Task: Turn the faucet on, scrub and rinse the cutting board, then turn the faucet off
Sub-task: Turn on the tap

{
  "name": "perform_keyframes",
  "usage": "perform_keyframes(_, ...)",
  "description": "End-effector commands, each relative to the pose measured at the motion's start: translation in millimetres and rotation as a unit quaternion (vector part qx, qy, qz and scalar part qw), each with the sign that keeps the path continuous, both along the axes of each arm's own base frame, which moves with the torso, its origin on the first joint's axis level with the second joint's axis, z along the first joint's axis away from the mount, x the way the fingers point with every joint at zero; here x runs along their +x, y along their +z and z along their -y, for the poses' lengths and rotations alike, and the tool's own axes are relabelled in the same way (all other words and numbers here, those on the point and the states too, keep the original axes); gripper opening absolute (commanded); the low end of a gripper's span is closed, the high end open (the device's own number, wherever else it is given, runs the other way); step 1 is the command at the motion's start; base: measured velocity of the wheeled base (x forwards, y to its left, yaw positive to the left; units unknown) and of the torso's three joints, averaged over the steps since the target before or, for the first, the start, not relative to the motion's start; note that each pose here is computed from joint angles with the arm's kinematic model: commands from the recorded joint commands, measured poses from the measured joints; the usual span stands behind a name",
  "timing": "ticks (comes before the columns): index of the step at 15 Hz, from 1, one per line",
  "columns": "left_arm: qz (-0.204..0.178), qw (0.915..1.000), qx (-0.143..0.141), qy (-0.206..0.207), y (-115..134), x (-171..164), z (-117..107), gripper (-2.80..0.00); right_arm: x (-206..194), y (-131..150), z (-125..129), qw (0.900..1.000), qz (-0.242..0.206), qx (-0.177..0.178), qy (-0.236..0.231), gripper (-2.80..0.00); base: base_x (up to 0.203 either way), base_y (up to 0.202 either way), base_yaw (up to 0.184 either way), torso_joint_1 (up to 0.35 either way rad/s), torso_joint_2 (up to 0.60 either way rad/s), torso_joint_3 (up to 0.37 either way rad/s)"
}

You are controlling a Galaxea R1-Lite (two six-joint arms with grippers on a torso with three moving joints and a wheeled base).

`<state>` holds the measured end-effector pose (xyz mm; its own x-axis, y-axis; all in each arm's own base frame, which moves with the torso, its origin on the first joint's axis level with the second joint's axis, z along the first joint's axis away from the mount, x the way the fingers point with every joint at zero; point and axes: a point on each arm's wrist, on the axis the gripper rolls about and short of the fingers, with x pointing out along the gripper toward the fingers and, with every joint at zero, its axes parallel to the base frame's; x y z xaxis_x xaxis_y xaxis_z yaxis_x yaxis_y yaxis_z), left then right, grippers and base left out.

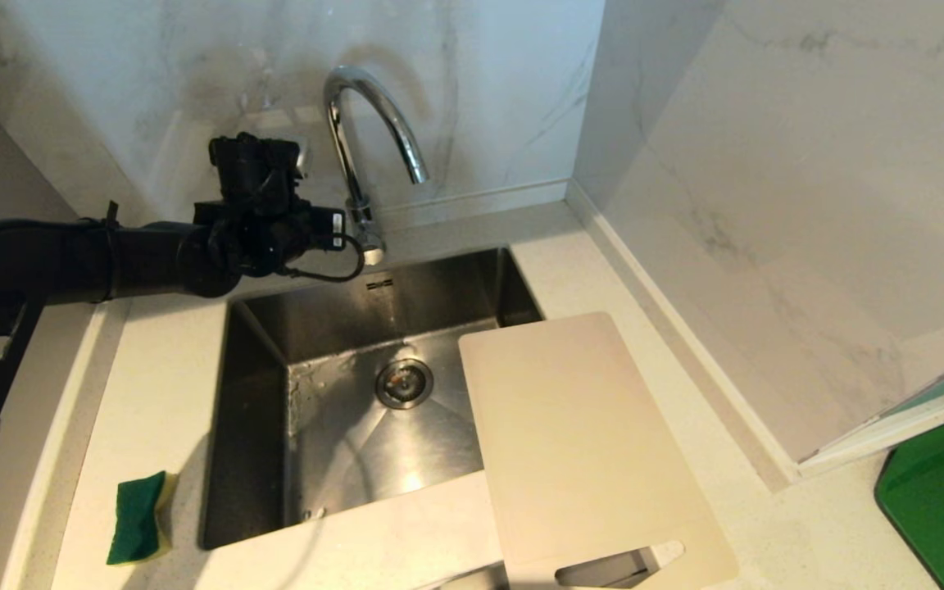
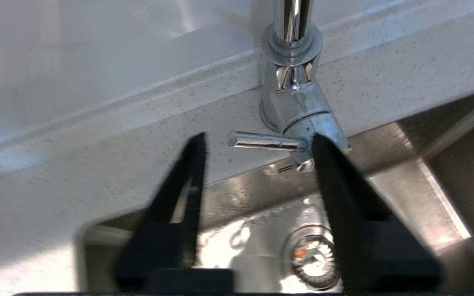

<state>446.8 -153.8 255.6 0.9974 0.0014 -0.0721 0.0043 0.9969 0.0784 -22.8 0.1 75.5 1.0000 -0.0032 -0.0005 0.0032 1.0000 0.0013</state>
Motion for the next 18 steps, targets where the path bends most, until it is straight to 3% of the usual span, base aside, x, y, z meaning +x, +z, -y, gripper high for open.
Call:
perform_keyframes(1,0.000,0.9997,-0.025,0.002,0,0,0,0.00,0,-1,0,1.000,-0.001,0.000,0.001,-2.80,0.000,0.000,0.000,0.000,0.00,0.000)
perform_keyframes(4,0.000,0.9987,-0.050,0.011,-9,4,7,0.00,0,0,0,1.000,-0.001,0.000,0.000,-2.80,0.000,0.000,0.000,0.000,0.00,0.000)
perform_keyframes(8,0.020,0.9960,-0.065,0.058,-15,9,8,0.00,0,0,0,1.000,-0.001,0.000,0.000,-2.80,0.000,0.000,0.000,0.000,0.00,0.000)
perform_keyframes(10,0.030,0.9922,-0.097,0.074,-23,15,10,0.00,0,0,0,1.000,-0.001,0.001,0.000,-2.80,0.000,0.000,0.000,0.000,0.00,0.000)
perform_keyframes(13,0.056,0.9864,-0.117,0.100,-37,24,13,0.00,0,0,0,1.000,-0.001,0.000,0.000,-2.80,0.000,0.000,0.000,0.000,0.00,0.000)
perform_keyframes(18,0.070,0.9822,-0.123,0.124,-51,31,17,0.00,0,0,0,1.000,-0.001,0.000,0.000,-2.80,0.000,0.000,0.000,0.000,0.00,0.000)
